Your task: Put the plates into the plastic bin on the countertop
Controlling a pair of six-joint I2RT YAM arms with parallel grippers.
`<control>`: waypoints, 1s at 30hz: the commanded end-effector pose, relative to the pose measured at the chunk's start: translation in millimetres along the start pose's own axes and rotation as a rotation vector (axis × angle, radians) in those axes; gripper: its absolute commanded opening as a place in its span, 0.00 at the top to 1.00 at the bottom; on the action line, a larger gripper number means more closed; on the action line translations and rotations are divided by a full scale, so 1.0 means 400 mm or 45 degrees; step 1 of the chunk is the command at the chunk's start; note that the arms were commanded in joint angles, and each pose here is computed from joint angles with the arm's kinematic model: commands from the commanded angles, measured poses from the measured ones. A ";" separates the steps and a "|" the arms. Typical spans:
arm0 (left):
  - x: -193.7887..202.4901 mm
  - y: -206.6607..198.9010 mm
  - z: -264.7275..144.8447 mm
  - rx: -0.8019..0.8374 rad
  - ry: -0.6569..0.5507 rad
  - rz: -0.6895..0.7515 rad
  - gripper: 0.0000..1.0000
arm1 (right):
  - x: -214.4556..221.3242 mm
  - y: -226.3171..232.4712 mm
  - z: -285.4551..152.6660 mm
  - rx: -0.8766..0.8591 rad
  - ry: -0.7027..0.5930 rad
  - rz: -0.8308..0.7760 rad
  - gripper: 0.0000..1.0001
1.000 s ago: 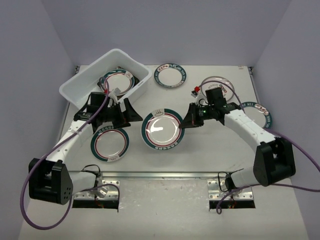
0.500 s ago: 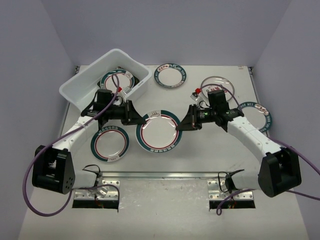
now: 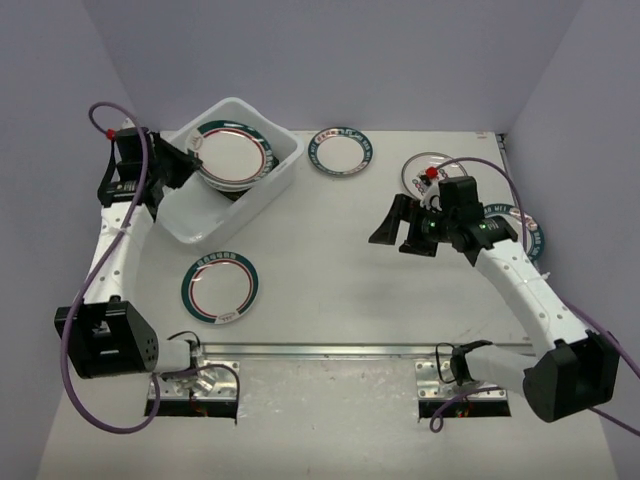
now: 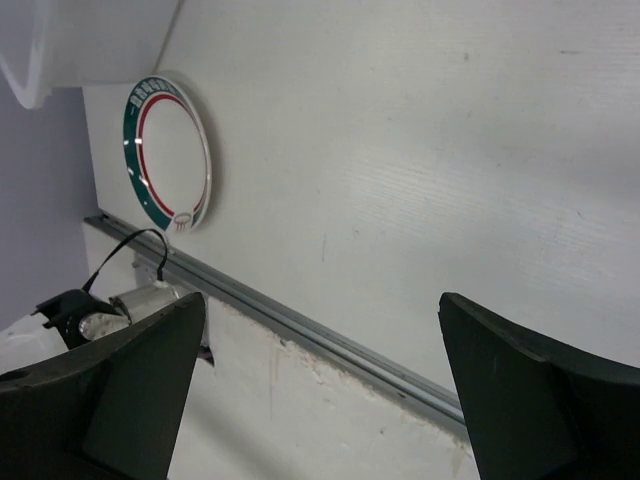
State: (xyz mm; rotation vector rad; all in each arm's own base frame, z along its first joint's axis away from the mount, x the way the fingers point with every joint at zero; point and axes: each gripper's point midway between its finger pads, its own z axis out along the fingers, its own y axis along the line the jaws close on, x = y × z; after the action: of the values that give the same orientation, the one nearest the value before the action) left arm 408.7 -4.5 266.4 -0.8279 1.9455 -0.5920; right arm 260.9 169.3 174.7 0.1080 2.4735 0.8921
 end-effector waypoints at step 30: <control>-0.008 0.134 0.455 -0.444 0.243 -0.041 0.00 | 0.276 0.092 0.315 -0.205 0.464 -0.088 0.01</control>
State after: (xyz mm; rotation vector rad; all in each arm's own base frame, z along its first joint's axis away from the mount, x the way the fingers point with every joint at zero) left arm 565.2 32.2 123.6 -1.1194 2.1818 -0.3422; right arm 186.1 255.5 61.6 -0.1483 2.7982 1.1675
